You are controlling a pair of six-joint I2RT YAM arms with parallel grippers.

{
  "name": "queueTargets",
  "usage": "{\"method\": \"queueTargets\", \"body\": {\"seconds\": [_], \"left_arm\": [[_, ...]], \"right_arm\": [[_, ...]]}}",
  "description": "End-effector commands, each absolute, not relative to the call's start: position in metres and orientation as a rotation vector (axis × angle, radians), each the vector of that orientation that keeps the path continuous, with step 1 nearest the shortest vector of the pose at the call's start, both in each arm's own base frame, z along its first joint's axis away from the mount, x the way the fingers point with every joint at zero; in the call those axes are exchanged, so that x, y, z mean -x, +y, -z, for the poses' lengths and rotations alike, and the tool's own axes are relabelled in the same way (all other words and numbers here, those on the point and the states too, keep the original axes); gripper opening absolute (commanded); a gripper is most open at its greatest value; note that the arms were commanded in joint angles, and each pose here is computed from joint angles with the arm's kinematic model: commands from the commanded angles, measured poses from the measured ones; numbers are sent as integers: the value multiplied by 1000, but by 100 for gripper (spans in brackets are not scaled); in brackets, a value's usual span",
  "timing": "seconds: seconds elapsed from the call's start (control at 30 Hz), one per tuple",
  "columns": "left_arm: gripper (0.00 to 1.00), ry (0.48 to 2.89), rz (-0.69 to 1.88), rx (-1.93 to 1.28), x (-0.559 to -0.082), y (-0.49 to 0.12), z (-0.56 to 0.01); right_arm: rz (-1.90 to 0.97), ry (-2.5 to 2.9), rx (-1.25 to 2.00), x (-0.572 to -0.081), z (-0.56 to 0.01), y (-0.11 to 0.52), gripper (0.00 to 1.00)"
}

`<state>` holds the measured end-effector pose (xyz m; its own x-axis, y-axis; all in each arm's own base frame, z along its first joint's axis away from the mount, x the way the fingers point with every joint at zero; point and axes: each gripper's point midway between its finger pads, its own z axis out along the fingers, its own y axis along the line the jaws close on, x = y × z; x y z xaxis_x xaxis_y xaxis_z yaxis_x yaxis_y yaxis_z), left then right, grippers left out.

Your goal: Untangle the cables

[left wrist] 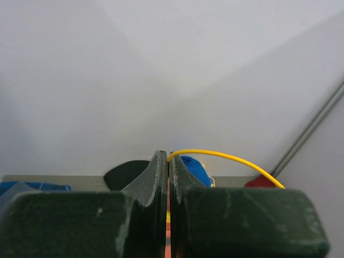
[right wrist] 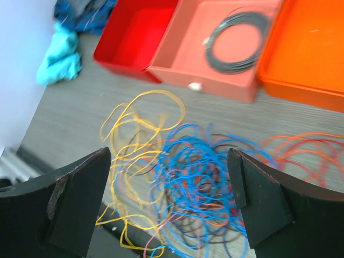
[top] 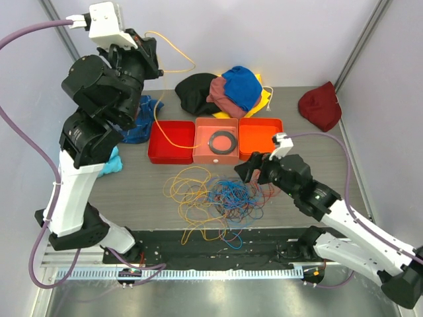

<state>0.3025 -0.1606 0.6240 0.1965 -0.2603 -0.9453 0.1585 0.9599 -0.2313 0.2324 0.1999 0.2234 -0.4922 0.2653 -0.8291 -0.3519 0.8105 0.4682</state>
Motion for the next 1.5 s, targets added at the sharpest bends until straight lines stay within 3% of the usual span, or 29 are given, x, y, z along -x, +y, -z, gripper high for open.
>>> {"method": "queueTargets", "body": {"seconds": [0.0, 0.27, 0.43, 0.57, 0.97, 1.47], "left_arm": [[0, 1360, 403, -2, -298, -196, -618], [0, 1384, 303, 17, -304, -190, -604], [0, 1432, -7, 104, -329, -167, -575], [0, 1447, -97, 151, -350, -163, -559], [0, 1613, -236, 324, -439, -111, -467], [0, 1761, -311, 330, -470, -94, -386]], "right_arm": [[-944, 1886, 228, -219, -251, 257, 99], [-873, 1938, 208, -216, -230, 275, 99], [-767, 1871, 89, -220, -247, 235, 100], [-683, 1867, 54, -213, -249, 205, 99], [-620, 1864, -16, -197, -253, 162, 100], [-579, 1888, -13, -199, -238, 160, 100]]}}
